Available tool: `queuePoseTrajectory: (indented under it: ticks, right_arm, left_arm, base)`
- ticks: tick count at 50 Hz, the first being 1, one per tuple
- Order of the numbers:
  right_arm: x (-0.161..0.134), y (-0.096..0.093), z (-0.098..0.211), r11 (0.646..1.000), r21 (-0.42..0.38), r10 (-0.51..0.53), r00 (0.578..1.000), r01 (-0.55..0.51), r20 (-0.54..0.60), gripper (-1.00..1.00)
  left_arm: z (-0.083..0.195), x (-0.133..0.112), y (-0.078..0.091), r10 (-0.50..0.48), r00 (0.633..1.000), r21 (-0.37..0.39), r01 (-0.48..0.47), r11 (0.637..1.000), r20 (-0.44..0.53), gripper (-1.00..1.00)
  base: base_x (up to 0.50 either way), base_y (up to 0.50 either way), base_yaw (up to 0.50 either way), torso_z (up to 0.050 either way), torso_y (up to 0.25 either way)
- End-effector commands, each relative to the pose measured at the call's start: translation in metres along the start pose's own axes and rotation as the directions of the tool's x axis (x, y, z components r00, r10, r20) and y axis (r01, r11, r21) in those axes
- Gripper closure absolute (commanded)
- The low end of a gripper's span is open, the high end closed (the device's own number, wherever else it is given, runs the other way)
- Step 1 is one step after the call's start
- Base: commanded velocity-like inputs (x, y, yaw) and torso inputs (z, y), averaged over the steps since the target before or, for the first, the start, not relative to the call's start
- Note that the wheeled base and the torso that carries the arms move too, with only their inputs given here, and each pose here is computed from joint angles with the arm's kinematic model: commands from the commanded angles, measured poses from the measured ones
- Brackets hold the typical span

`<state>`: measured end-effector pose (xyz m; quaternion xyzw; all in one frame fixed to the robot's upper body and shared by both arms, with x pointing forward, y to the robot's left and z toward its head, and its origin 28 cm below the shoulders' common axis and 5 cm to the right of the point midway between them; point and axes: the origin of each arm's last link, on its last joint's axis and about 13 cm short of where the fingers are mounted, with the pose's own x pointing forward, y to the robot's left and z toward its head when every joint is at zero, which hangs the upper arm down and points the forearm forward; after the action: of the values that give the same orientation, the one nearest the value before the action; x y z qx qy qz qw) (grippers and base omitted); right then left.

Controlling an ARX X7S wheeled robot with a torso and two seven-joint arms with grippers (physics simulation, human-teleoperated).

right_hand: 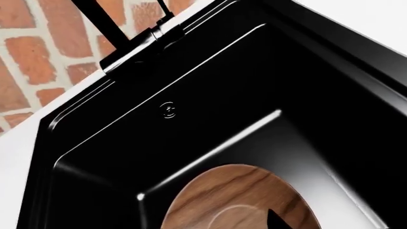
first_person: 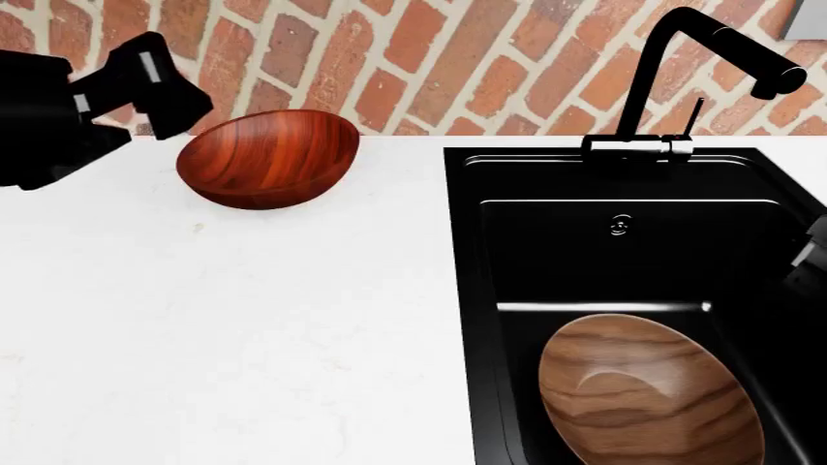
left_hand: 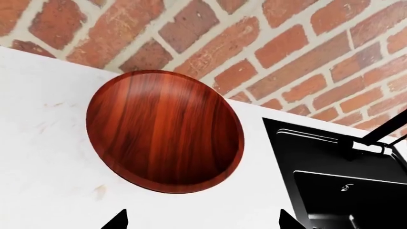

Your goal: Stack the bowls in the sink.

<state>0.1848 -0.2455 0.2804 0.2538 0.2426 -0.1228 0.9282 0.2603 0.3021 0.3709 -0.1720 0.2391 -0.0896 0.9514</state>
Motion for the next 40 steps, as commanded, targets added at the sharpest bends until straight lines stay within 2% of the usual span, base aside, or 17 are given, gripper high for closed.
queuePoseTrajectory:
  ticks: [1, 8, 14, 18, 24, 31, 40]
  right_arm:
    - [-0.017, 0.007, 0.001, 0.998, 0.005, 0.063, 0.998, -0.063, 0.023, -1.00]
    - [-0.020, 0.008, 0.001, 0.996, 0.022, 0.089, 0.995, -0.090, 0.035, -1.00]
    - [-0.018, 0.009, 0.000, 0.994, 0.033, 0.103, 0.994, -0.104, 0.038, -1.00]
    - [-0.017, 0.009, -0.001, 0.993, 0.040, 0.111, 0.993, -0.112, 0.037, -1.00]
    - [-0.018, 0.009, -0.001, 0.992, 0.043, 0.118, 0.992, -0.119, 0.036, -1.00]
    - [-0.018, 0.012, 0.000, 0.991, 0.040, 0.124, 0.992, -0.126, 0.036, -1.00]
    - [-0.016, 0.017, 0.001, 0.990, 0.027, 0.140, 0.990, -0.141, 0.026, -1.00]
  left_arm:
    - [0.005, 0.020, 0.000, 0.000, 1.000, -0.050, 0.001, 0.999, 0.016, -1.00]
    - [0.005, 0.043, 0.002, 0.030, 0.999, -0.134, -0.027, 0.991, 0.018, -1.00]
    - [0.002, 0.052, -0.002, 0.045, 0.999, -0.147, -0.046, 0.988, -0.007, -1.00]
    - [0.000, 0.063, -0.001, 0.111, 0.993, -0.185, -0.118, 0.976, -0.052, -1.00]
    - [-0.003, 0.081, 0.004, 0.165, 0.983, -0.247, -0.181, 0.952, -0.085, -1.00]
    - [-0.003, 0.097, 0.014, 0.232, 0.970, -0.345, -0.241, 0.907, -0.067, -1.00]
    - [-0.006, 0.119, 0.024, 0.288, 0.955, -0.426, -0.289, 0.858, -0.068, -1.00]
  base:
    - [0.00, 0.00, 0.00, 0.000, 0.000]
    - [0.00, 0.00, 0.00, 0.000, 0.000]
    - [0.00, 0.00, 0.00, 0.000, 0.000]
    - [0.00, 0.00, 0.00, 0.000, 0.000]
    - [0.00, 0.00, 0.00, 0.000, 0.000]
    - [0.00, 0.00, 0.00, 0.000, 0.000]
    - [0.00, 0.00, 0.00, 0.000, 0.000]
